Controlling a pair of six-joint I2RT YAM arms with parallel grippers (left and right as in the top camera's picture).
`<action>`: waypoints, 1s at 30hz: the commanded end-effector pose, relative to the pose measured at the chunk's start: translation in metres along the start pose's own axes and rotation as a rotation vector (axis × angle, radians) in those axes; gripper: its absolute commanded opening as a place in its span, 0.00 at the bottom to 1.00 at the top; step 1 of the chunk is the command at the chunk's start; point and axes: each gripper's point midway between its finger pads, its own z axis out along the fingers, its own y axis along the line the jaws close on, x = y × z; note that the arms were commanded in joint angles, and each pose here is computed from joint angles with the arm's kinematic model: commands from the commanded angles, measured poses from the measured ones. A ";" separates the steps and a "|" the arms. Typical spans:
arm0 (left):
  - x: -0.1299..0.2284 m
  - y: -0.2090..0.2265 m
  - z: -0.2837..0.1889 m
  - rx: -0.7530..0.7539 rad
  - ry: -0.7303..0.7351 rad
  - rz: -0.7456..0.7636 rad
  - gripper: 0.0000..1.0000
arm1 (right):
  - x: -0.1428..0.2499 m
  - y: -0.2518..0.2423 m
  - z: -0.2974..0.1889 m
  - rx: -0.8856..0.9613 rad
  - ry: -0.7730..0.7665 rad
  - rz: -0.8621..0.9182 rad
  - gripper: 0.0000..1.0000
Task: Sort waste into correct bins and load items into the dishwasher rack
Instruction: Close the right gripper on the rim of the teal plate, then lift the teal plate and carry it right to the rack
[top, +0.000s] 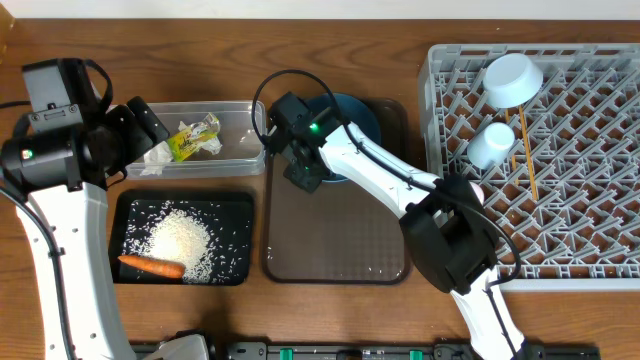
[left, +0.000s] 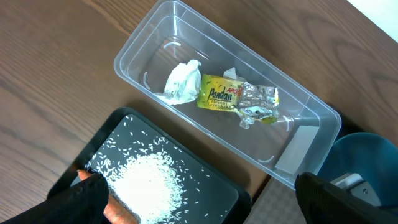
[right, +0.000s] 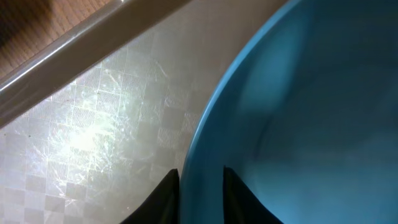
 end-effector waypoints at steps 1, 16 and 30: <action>-0.004 0.001 -0.007 0.001 -0.022 0.002 0.98 | -0.011 -0.009 -0.022 0.021 -0.054 0.014 0.18; -0.004 0.001 -0.007 0.001 -0.022 0.002 0.98 | -0.018 -0.008 -0.051 0.021 -0.102 0.014 0.01; -0.004 0.001 -0.007 0.001 -0.022 0.002 0.98 | -0.009 -0.092 -0.260 0.154 -0.538 0.315 0.01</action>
